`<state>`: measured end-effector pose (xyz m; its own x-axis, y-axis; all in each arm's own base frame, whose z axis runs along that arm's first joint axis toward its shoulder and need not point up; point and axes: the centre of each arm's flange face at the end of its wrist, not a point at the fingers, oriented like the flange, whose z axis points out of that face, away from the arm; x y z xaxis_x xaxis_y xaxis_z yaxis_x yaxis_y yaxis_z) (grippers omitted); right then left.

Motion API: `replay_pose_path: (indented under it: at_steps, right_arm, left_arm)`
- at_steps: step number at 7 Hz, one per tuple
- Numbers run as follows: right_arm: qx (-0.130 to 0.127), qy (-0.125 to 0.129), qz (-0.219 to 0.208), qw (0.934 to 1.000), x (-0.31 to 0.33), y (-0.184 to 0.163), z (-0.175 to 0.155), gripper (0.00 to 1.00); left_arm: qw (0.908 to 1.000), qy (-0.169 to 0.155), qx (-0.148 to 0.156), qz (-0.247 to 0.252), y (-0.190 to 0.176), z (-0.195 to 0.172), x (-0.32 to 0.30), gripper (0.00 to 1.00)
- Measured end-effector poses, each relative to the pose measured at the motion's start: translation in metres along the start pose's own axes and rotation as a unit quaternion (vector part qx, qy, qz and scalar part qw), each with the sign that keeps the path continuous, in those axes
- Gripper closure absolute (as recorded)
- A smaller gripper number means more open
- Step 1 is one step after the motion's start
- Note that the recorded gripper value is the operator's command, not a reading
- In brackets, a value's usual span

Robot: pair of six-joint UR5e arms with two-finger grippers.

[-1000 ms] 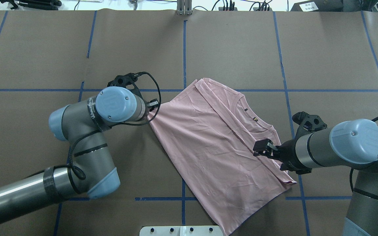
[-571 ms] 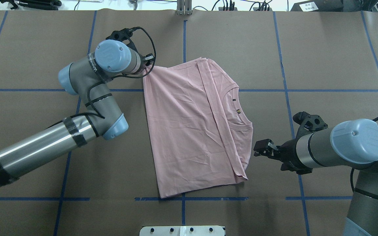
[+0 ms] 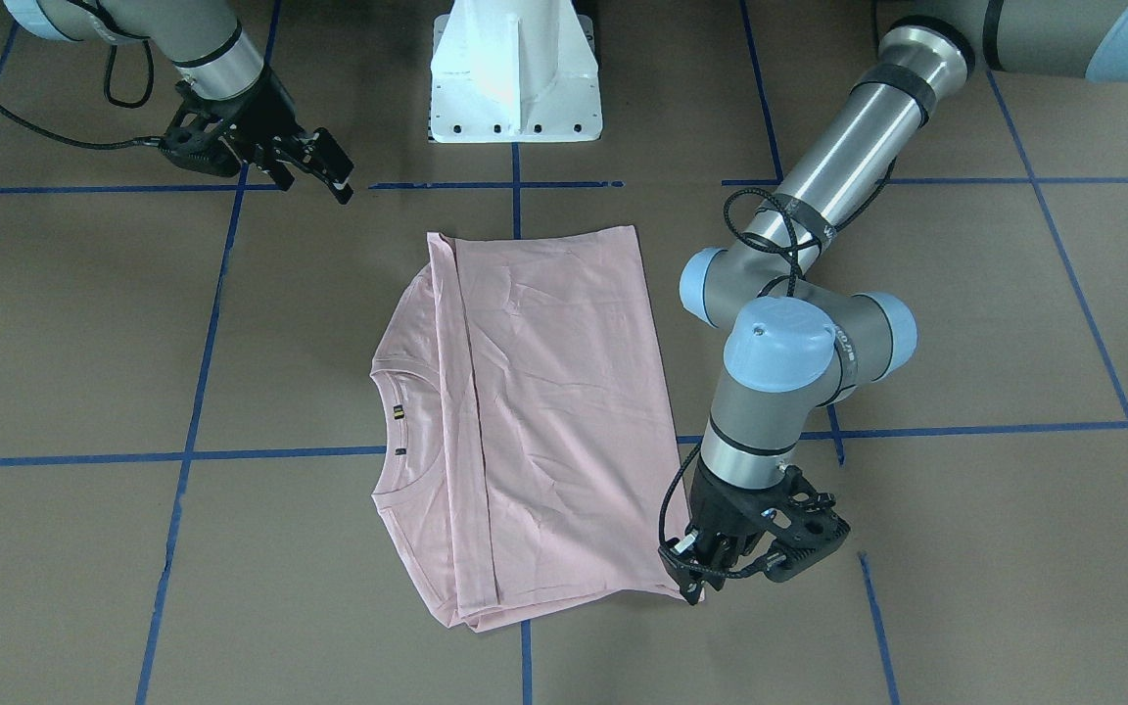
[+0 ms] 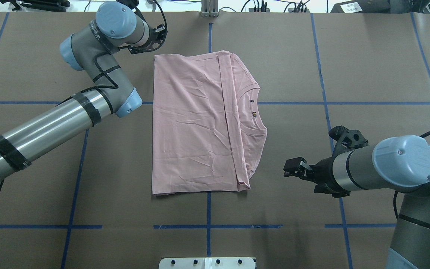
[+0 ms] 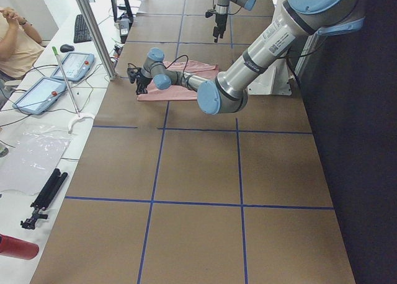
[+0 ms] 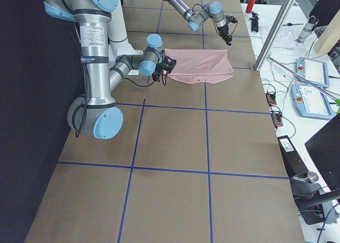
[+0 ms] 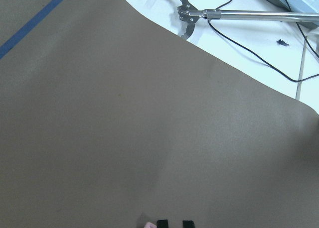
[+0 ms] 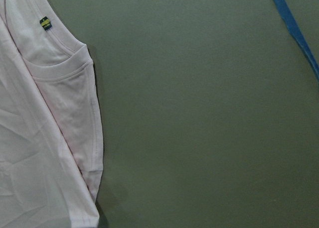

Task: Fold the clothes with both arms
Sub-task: 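Move the right gripper to the shirt's folded edge nearest the robot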

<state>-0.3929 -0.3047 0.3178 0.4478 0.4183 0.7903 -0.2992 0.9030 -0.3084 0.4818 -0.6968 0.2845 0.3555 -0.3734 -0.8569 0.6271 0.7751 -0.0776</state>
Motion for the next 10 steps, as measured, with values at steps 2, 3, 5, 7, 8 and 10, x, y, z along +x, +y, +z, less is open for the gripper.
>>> replay_pose_path:
  at_steps: [2, 3, 5, 7, 8, 10]
  right_arm:
    - [0.042, -0.015, -0.008, 0.9990, -0.039, 0.024, 0.041, 0.05]
    - [0.054, -0.018, 0.007, 0.9983, -0.052, 0.039, 0.060, 0.17]
    - [0.074, -0.019, 0.046, 0.9960, -0.087, 0.057, 0.106, 0.31]
    - [0.088, -0.014, 0.059, 0.9943, -0.104, 0.054, 0.120, 0.30]
    - [0.096, -0.005, 0.062, 0.9934, -0.108, 0.045, 0.118, 0.00]
    - [0.106, 0.014, 0.064, 0.9923, -0.105, 0.037, 0.120, 0.01]
  left_arm:
    - [0.9989, 0.030, -0.037, -0.002, 0.014, -0.034, -0.015, 0.58]
    - [0.9985, 0.034, -0.044, -0.002, 0.017, -0.039, -0.017, 0.58]
    - [0.9979, 0.035, -0.053, -0.012, 0.030, -0.039, -0.017, 0.58]
    - [0.9976, 0.034, -0.057, -0.019, 0.035, -0.038, -0.018, 0.58]
    - [0.9975, 0.034, -0.058, -0.020, 0.036, -0.038, -0.018, 0.58]
    - [0.9975, 0.034, -0.059, -0.021, 0.037, -0.038, -0.017, 0.58]
